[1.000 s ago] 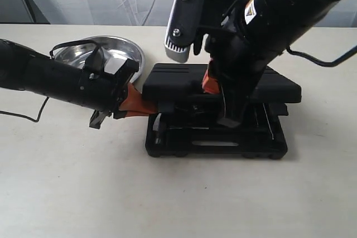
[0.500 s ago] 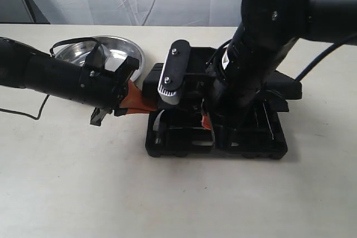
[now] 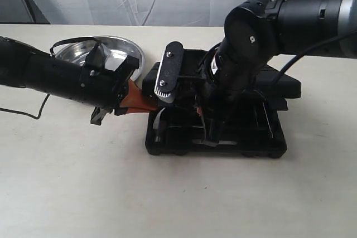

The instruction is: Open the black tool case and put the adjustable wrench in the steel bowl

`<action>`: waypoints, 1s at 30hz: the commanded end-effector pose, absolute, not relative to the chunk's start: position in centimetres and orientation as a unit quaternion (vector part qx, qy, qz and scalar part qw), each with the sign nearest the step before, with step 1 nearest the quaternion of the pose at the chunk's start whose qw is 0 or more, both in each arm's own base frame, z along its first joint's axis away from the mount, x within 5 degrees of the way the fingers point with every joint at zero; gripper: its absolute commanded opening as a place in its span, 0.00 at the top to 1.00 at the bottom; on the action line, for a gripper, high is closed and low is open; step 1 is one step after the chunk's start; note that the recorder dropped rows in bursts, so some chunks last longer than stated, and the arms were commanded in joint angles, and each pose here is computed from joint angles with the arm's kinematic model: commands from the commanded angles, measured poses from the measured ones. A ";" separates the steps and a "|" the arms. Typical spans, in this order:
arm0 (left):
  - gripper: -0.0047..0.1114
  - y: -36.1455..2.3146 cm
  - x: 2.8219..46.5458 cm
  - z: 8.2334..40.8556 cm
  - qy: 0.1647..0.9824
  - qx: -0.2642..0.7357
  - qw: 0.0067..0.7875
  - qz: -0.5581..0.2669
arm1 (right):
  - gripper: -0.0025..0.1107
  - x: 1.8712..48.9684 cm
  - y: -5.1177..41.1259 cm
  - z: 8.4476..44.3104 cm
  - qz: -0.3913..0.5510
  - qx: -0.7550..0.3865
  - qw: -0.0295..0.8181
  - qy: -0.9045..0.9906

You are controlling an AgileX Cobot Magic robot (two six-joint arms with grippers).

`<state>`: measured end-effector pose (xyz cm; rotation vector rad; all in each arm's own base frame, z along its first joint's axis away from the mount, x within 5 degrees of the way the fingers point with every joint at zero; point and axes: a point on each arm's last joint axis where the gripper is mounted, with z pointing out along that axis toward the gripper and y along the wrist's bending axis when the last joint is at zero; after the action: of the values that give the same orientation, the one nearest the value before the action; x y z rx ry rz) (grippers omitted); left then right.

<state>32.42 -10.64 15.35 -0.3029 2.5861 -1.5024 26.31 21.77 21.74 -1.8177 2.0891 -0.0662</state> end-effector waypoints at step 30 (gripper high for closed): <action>0.96 -10.9 31.9 15.6 0.859 -0.067 0.048 -0.505 | 0.99 38.9 17.1 25.1 -0.163 -0.528 0.472 0.687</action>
<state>32.00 -10.76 15.42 -0.2274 2.6171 -1.5248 37.29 18.06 24.72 -1.3443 1.7049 -0.4099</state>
